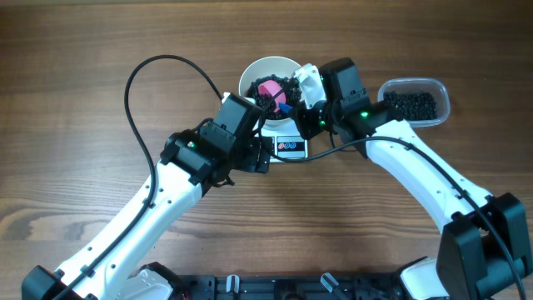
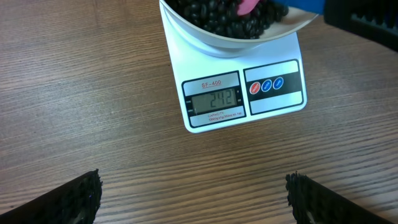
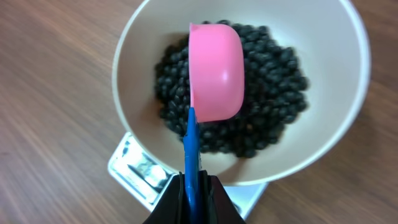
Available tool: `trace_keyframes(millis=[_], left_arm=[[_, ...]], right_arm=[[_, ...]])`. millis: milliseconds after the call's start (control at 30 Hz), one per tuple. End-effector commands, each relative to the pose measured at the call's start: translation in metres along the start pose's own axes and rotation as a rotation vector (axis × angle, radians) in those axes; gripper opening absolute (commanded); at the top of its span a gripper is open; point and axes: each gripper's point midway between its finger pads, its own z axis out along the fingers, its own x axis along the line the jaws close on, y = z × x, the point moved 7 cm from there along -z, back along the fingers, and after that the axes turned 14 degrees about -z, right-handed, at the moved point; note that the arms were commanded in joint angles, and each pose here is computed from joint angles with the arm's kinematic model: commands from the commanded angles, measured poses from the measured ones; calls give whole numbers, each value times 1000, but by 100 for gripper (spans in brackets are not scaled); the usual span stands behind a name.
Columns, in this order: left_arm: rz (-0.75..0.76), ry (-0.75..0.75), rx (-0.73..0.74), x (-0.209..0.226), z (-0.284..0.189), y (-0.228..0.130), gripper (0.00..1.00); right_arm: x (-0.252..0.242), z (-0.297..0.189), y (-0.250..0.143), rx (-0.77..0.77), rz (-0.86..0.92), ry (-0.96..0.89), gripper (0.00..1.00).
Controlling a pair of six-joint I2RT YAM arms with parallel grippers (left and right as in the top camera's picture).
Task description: Scoop item into bowl and weigh 150g on scale
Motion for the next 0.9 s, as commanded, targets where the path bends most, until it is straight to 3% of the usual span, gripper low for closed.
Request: trace_keyframes(millis=[0,167,533,867], left_arm=[[2,5,10,2,3,0,100],[2,5,10,2,3,0,100],[2,5,10,2,3,0,100],[2,5,10,2,3,0,100]], right_arm=[[10,3,4,-19,52,107,4],[9,2,8,-39,80,110,4],[4,-3,16,-70,397,122,4],[-10,-16,22,-131,459,119,4]])
